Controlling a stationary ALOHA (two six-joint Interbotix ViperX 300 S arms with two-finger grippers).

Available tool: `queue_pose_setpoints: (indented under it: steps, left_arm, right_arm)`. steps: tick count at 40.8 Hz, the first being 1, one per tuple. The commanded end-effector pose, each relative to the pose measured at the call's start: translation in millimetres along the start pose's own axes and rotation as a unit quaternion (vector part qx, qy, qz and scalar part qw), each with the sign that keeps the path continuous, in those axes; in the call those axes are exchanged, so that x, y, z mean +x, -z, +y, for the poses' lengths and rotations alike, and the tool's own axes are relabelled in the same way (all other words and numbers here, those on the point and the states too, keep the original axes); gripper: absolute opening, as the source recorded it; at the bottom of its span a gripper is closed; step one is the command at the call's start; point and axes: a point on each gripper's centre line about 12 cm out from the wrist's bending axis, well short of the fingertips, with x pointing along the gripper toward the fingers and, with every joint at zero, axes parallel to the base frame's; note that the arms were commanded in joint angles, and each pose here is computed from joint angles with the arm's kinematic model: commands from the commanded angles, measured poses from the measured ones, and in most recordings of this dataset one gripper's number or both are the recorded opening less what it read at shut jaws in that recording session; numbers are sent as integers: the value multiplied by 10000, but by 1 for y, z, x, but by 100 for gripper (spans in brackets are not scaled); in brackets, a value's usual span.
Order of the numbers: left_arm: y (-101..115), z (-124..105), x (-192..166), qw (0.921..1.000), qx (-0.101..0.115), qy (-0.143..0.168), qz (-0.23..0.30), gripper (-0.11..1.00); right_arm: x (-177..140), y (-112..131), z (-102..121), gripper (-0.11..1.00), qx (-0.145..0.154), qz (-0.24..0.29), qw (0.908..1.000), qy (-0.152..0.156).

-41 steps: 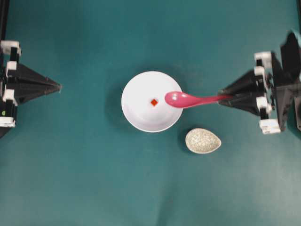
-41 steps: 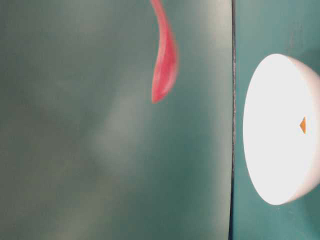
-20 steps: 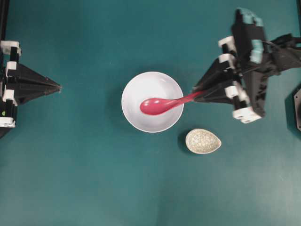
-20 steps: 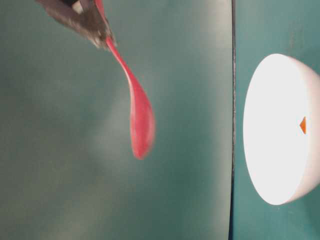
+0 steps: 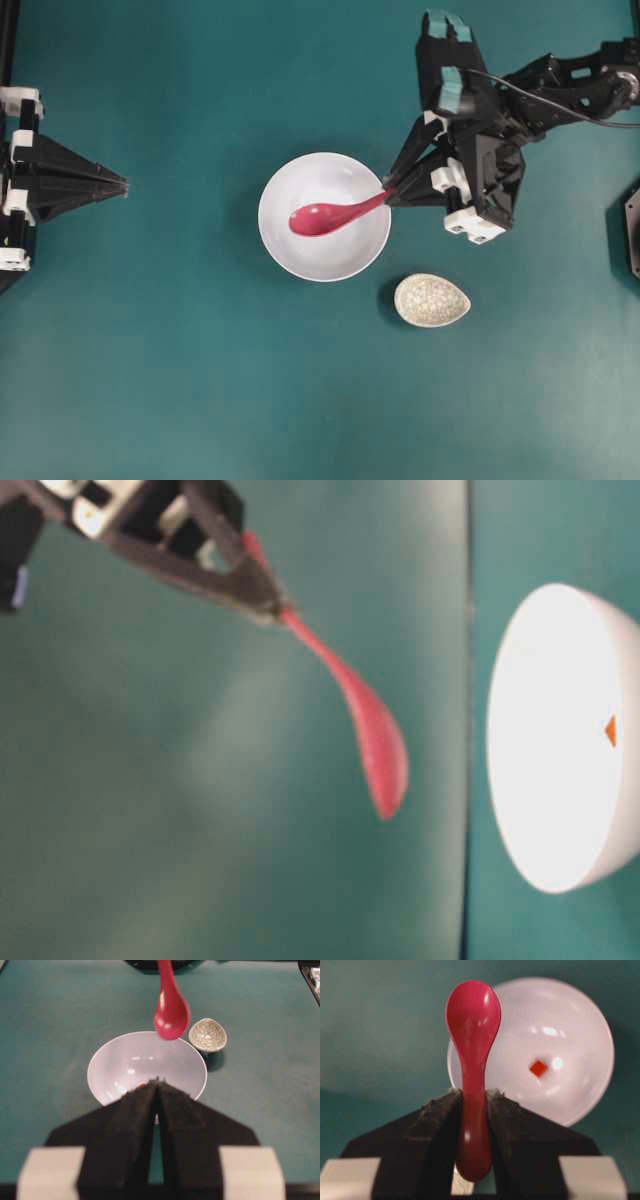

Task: Grip the spoon and scoop the red block from the bowl with right arm.
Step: 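Lower the spoon bowl into the white bowl beside the red cube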

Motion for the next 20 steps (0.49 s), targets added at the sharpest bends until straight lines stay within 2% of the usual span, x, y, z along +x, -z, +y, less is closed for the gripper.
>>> queue_pose_setpoints:
  steps: [1,7,11,15,20]
  left_arm:
    - [-8,0,0,9999,-1,-6,-107,0]
    - [-8,1,0,9999,-2,-14,-115,0]
    - [-8,1,0,9999,-2,-14,-107,0]
    - [-7,1,0,9999,6,-14,-100,0]
    - [-7,1,0,9999,3,-37,-100,0]
  right_arm:
    - [-6,-7,0,25,32,180,9998,102]
    - [1,-1,-6,25,408,876,9948,310]
    - [5,-1,-9,25,614,1157,9902,482]
    - [11,-4,-9,25,665,1320,9873,578]
    - [20,-10,-4,25,579,1513,9849,611]
